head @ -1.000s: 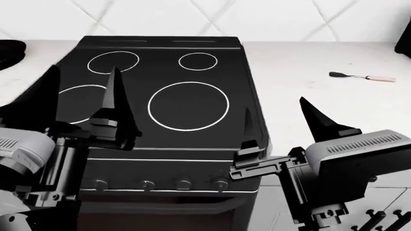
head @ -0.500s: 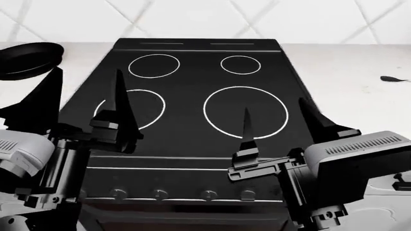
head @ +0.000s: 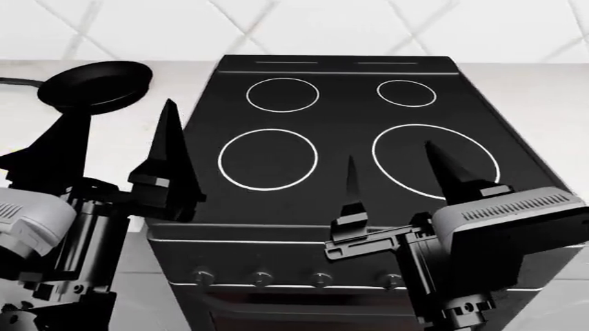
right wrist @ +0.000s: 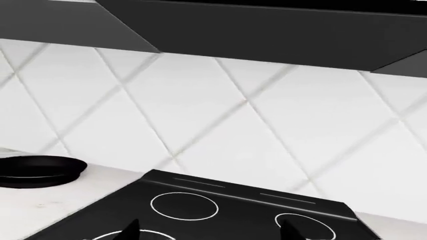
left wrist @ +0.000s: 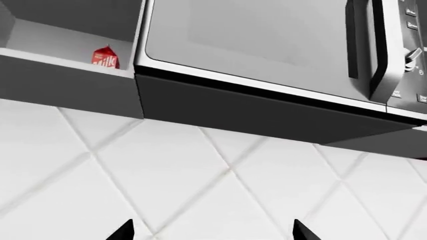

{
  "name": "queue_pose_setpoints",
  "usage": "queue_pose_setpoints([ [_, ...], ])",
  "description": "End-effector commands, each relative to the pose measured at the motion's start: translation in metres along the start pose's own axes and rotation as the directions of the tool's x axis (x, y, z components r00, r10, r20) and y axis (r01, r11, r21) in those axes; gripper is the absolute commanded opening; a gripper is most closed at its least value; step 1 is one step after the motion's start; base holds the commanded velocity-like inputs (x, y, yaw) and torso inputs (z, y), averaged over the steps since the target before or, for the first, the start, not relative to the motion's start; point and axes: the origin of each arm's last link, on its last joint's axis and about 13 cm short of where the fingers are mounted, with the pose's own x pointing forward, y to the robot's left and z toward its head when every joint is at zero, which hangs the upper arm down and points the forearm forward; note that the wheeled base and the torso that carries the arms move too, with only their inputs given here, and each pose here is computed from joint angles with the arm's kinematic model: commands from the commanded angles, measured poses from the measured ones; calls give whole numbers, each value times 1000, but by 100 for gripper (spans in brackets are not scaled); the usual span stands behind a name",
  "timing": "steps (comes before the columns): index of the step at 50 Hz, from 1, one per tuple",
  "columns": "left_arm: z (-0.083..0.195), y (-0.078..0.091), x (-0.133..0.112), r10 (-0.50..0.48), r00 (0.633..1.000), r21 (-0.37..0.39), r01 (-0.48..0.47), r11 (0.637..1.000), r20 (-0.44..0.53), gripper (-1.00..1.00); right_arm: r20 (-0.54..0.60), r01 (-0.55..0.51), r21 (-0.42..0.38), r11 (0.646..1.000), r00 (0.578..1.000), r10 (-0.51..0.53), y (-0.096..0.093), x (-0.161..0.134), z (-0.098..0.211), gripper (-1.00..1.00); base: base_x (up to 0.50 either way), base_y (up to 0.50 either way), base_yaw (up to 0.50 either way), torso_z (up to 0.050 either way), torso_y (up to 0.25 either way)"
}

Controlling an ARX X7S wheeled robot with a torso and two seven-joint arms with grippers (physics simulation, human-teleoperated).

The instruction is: Pick the honey bottle and bar from the counter and place them in the cabinets closest to them.

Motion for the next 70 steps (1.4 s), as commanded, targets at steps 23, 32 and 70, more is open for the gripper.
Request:
queue_pose_setpoints([
  [23, 1, -1, -1, -3, 1000, 2, 3, 1000, 0, 100, 15, -27, -23, 999, 1000, 27, 4, -3, 1, 100, 107, 502, 0, 0, 0],
  [32, 2, 0, 0, -2, 1000, 3, 2, 1000, 0, 100, 3, -18, -26, 999, 1000, 18, 4, -1, 0, 100, 231, 504, 0, 0, 0],
  [70, 1, -1, 0, -4, 1000, -4, 4, 1000, -7, 100, -171, -98, 68, 993, 979, 108, 6, 9, -9, 100, 90, 343, 0, 0, 1],
])
